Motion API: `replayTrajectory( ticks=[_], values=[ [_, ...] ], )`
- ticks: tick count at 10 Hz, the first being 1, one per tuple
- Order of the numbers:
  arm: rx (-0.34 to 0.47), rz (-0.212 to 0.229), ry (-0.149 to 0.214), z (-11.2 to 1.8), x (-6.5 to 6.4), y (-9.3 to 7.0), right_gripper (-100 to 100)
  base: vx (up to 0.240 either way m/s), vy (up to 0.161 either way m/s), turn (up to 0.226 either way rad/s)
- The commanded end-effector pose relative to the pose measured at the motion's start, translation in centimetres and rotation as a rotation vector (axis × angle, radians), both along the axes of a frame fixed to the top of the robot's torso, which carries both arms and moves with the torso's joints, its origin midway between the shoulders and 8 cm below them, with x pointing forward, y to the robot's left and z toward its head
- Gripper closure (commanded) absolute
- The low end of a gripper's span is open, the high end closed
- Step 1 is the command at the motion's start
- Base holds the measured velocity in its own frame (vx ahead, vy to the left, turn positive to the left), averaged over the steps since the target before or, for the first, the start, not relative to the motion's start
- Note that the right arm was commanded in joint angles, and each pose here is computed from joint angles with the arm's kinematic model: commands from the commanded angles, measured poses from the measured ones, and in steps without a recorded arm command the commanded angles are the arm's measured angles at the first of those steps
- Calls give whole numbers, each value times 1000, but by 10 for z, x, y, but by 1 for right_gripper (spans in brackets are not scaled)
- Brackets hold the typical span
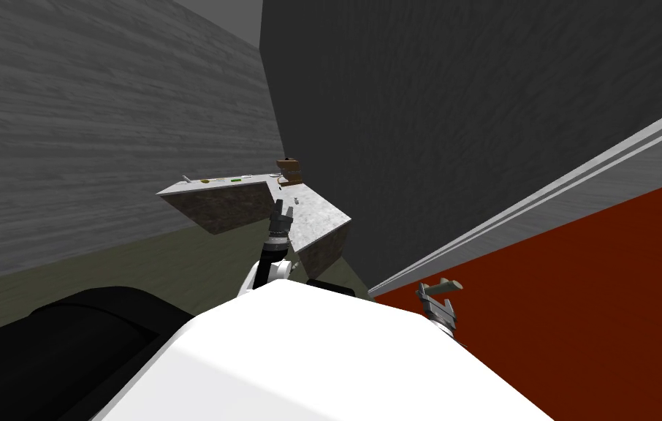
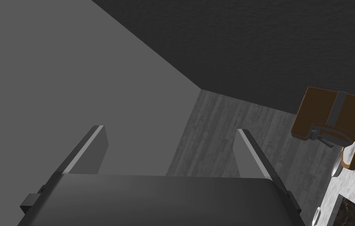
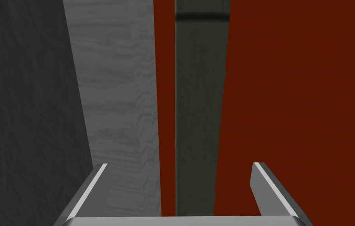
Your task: Pull the door open
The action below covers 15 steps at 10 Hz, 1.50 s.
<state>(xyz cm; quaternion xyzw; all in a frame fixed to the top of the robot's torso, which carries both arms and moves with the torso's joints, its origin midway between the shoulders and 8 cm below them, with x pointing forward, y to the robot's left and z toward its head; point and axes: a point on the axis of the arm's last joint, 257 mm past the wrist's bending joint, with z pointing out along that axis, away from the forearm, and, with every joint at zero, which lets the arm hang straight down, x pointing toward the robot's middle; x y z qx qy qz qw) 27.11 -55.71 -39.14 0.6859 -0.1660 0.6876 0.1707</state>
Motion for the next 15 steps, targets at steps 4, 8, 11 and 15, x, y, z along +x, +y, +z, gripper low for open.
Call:
replayTrajectory(
  ticks=[4, 8, 11, 15],
  values=[
    [0, 1, 0, 0, 0, 0, -100, -3, 4, -13],
    [-1, 34, 0, 0, 0, 4, -100, 0, -1, 1],
    [-1, 34, 0, 0, 0, 4, -100, -2, 3, -8],
    [-1, 34, 0, 0, 0, 4, -100, 3, -4, 11]
  ],
)
